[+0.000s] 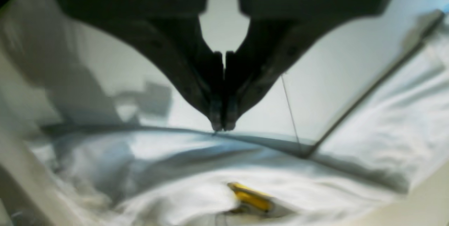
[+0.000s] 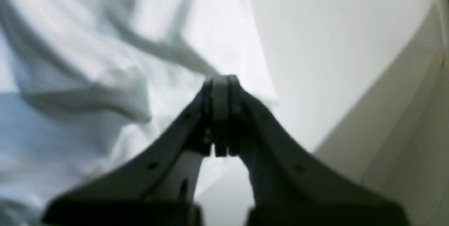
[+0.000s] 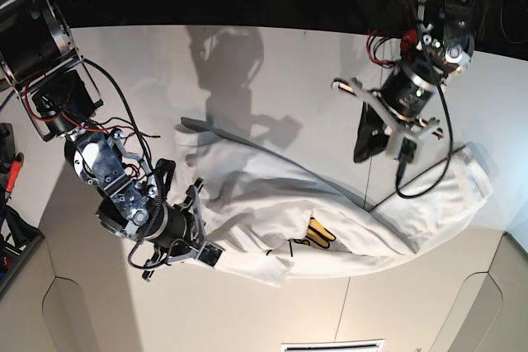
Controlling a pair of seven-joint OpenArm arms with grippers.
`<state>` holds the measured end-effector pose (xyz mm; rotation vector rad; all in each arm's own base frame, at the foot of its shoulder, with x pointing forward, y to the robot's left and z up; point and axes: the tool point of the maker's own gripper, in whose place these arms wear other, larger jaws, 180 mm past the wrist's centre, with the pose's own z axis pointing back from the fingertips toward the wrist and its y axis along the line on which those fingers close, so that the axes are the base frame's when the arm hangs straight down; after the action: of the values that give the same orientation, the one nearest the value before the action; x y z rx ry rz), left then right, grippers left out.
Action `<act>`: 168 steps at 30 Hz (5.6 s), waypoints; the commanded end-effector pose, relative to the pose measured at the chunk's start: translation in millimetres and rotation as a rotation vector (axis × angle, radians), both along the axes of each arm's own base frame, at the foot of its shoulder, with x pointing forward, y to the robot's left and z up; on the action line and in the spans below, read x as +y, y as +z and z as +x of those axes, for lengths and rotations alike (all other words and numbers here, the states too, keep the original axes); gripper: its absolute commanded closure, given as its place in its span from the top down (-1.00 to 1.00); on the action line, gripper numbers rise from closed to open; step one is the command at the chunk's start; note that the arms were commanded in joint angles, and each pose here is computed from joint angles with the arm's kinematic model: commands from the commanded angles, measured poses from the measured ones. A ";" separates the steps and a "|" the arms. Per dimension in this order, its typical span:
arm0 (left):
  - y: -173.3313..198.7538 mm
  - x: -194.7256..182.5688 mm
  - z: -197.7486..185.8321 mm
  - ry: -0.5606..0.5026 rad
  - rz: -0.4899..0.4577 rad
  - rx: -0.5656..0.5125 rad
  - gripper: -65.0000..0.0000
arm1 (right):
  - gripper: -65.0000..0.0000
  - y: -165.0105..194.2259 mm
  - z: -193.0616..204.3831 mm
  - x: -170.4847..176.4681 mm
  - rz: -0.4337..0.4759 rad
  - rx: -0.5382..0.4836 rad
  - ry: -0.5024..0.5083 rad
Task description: Layout the t-shirt on the table in an organized manner, then fold the t-shirt properly
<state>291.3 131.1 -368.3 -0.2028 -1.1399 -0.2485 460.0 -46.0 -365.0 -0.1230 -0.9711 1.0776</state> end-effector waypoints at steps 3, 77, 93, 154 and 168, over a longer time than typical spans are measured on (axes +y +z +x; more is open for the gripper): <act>-15.2 0.7 31.1 0.008 -0.031 0.014 -1.00 | -1.00 29.3 1.2 20.5 0.057 -0.047 0.048; -39.5 172.6 91.7 0.103 0.083 0.290 -0.37 | -0.59 -88.9 -106.6 -131.2 -0.281 0.216 -0.207; -43.5 169.3 86.4 0.069 0.112 0.331 -0.12 | -0.59 -88.5 -106.1 -131.5 -0.281 0.213 -0.211; 53.2 191.7 54.4 -0.210 0.818 0.118 -0.42 | -0.83 -34.8 -62.2 -204.2 -0.114 0.024 -0.623; 29.7 192.3 34.4 -0.201 0.709 0.257 -0.07 | -0.83 -43.6 -67.5 -173.6 -0.015 0.120 -0.539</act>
<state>317.3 312.2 -353.2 0.2292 -0.6991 -0.7626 377.7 -218.6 -426.9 -0.2932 -0.7017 0.5948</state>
